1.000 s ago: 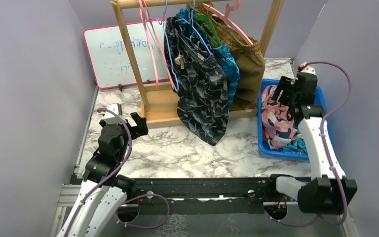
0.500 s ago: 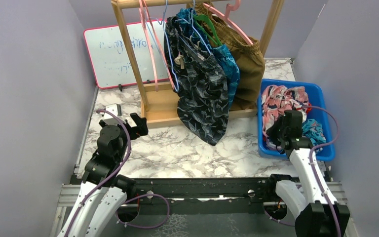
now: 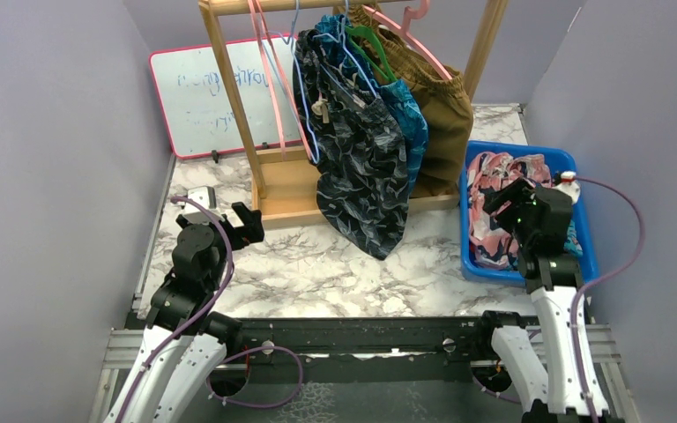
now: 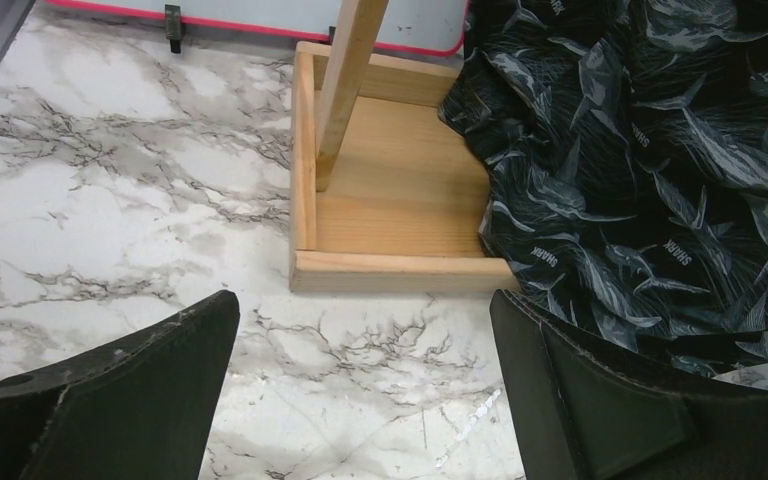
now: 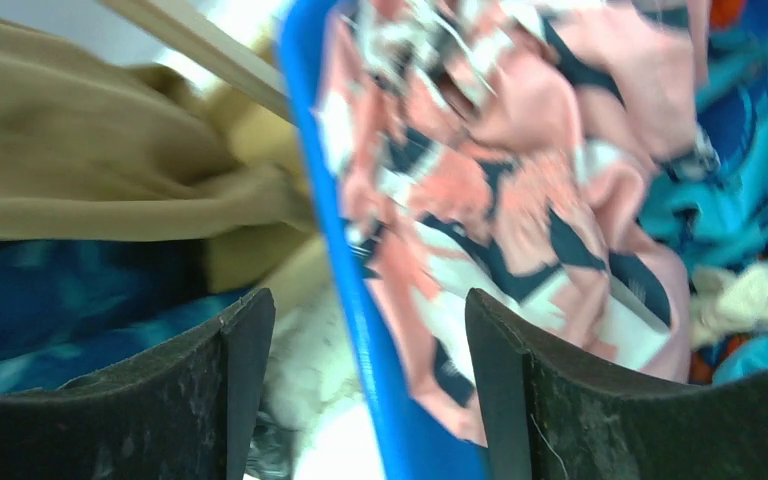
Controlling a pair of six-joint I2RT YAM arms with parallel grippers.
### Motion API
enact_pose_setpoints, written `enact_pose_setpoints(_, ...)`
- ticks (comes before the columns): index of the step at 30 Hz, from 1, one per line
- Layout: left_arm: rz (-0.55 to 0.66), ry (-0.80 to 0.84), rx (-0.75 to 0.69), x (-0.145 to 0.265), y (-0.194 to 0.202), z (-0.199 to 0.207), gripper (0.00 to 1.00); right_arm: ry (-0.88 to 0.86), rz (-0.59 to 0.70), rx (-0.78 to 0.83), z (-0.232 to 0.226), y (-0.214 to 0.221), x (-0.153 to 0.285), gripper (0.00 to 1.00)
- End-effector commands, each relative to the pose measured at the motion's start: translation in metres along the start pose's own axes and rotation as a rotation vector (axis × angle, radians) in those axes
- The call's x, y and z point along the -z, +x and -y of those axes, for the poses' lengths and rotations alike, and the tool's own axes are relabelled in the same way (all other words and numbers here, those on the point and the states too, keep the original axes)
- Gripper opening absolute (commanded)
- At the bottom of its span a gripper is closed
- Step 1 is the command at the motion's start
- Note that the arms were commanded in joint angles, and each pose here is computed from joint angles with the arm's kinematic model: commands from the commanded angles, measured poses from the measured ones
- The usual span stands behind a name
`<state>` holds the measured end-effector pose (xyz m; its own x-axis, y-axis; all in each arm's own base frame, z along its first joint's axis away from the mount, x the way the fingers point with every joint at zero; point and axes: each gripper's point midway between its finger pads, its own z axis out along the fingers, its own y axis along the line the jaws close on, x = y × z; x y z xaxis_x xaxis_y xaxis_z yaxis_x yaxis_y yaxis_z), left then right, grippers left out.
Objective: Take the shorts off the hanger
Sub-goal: Place the shorts in the basket, then pick up the hanger from the clothes rod.
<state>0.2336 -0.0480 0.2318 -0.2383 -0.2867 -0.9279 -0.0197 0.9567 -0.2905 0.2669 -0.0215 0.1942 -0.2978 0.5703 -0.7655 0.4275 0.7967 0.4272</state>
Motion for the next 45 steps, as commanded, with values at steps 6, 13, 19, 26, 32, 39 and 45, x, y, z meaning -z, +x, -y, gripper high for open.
enact_pose_setpoints(6,0.005,0.027,-0.006,-0.001,0.000,0.004,0.99,-0.804,-0.063,0.234,-0.124,0.000,0.090,0.76)
enact_pose_setpoints(13,-0.010,0.025,-0.011,-0.004,0.003,0.004,0.99,-1.259,-0.423,0.254,-0.150,0.050,0.134,0.71)
enact_pose_setpoints(19,-0.020,0.024,-0.014,-0.006,0.005,0.005,0.99,-1.327,-0.408,0.369,-0.144,0.057,0.152,0.72)
enact_pose_setpoints(26,-0.028,0.002,-0.016,-0.010,0.005,0.000,0.99,-1.330,-0.449,0.383,-0.156,0.045,0.148,0.63)
enact_pose_setpoints(32,-0.029,0.003,-0.016,-0.013,0.005,-0.001,0.99,-1.207,-0.459,0.443,-0.179,0.067,0.128,0.61)
enact_pose_setpoints(39,-0.044,0.005,-0.018,-0.016,0.008,-0.001,0.99,-1.089,-0.261,0.526,-0.207,0.059,0.134,0.58)
enact_pose_setpoints(45,-0.047,-0.002,-0.018,-0.017,0.008,-0.003,0.99,-1.065,0.062,0.640,-0.229,-0.018,0.158,0.56)
